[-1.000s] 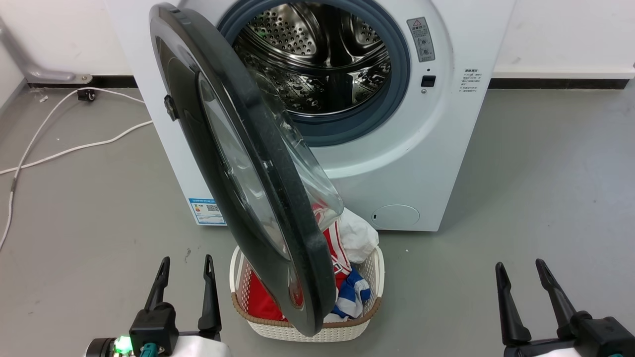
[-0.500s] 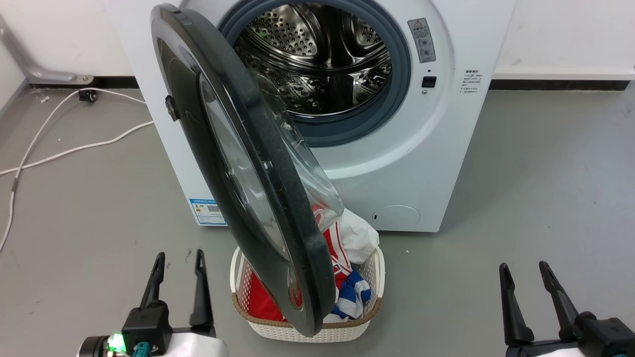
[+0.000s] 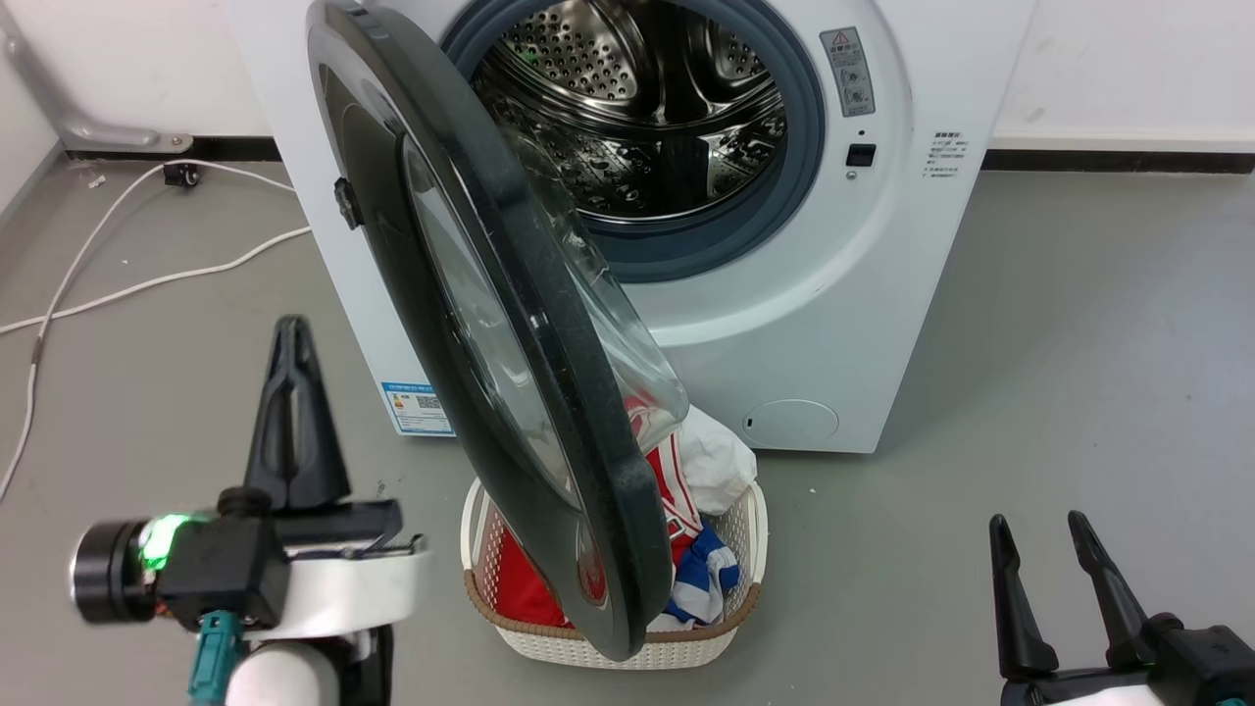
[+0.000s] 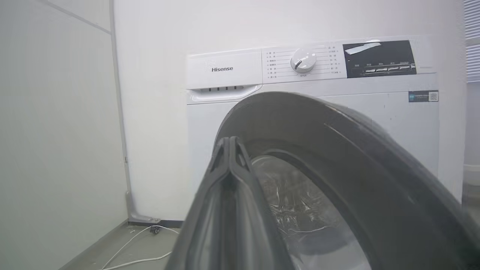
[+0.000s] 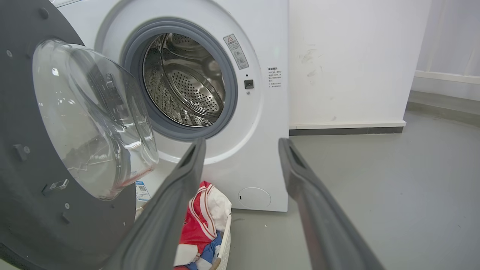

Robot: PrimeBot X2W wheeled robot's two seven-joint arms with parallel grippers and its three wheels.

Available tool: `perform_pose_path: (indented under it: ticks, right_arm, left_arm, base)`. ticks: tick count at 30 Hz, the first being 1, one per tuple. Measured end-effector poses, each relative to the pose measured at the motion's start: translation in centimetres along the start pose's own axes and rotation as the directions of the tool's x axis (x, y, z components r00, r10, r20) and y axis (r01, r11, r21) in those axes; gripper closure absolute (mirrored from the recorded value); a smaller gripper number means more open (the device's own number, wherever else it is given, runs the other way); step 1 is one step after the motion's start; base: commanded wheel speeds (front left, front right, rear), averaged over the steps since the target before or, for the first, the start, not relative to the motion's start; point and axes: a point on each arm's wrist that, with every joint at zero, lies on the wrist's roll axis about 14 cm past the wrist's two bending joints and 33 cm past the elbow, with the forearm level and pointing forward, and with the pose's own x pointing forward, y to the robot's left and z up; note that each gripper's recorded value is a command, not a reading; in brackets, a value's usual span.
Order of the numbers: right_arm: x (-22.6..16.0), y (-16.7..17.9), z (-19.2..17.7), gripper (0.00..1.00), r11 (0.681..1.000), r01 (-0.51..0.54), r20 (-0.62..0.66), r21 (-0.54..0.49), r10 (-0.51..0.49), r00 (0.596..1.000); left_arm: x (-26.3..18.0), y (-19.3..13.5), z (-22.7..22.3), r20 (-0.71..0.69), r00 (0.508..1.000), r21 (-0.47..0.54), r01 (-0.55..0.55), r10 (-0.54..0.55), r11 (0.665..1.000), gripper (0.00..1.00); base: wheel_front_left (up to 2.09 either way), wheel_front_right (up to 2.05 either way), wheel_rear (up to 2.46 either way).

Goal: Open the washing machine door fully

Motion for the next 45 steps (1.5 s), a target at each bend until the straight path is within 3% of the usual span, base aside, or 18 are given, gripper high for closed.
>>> perform_pose_path:
  ticks: [7,13,18,28,34,40,45]
  right_arm:
    - [0.2,0.1,-0.3,0.00,1.000,-0.003,-0.008,0.003,0.003,1.000]
    - [0.2,0.2,-0.4,0.00,1.000,-0.006,-0.011,0.005,0.006,1.000]
    - [0.3,0.3,-0.5,0.00,1.000,-0.008,-0.014,0.007,0.008,1.000]
    - [0.6,0.8,-1.2,0.00,1.000,-0.024,-0.033,0.013,0.025,0.999]
    - [1.1,1.0,-1.3,0.00,0.999,-0.031,-0.034,0.014,0.031,0.999]
    - [1.3,1.1,-1.7,0.00,0.999,-0.037,-0.048,0.011,0.038,0.998]
    - [1.4,1.3,-2.2,0.00,0.999,-0.043,-0.063,0.012,0.044,0.997]
  left_arm:
    - [2.1,-4.9,5.9,0.205,0.969,-0.056,0.151,-0.136,0.987,1.00]
    - [1.8,-9.7,8.3,0.287,0.920,-0.104,0.309,-0.269,0.945,1.00]
    - [0.6,-13.4,9.7,0.331,0.867,-0.145,0.437,-0.373,0.888,1.00]
    - [-2.8,-20.1,9.9,0.341,0.758,-0.218,0.639,-0.556,0.738,1.00]
    - [-4.3,-22.1,8.0,0.286,0.729,-0.247,0.683,-0.622,0.687,1.00]
    - [-5.9,-22.3,4.6,0.173,0.742,-0.291,0.667,-0.648,0.686,1.00]
    - [-6.8,-21.5,1.1,0.056,0.757,-0.308,0.633,-0.651,0.710,1.00]
  base:
    - [0.00,0.00,0.00]
    - [0.00,0.00,0.00]
    - [0.00,0.00,0.00]
    - [0.00,0.00,0.00]
    - [0.00,0.00,0.00]
    - [0.00,0.00,0.00]
    - [0.00,0.00,0.00]
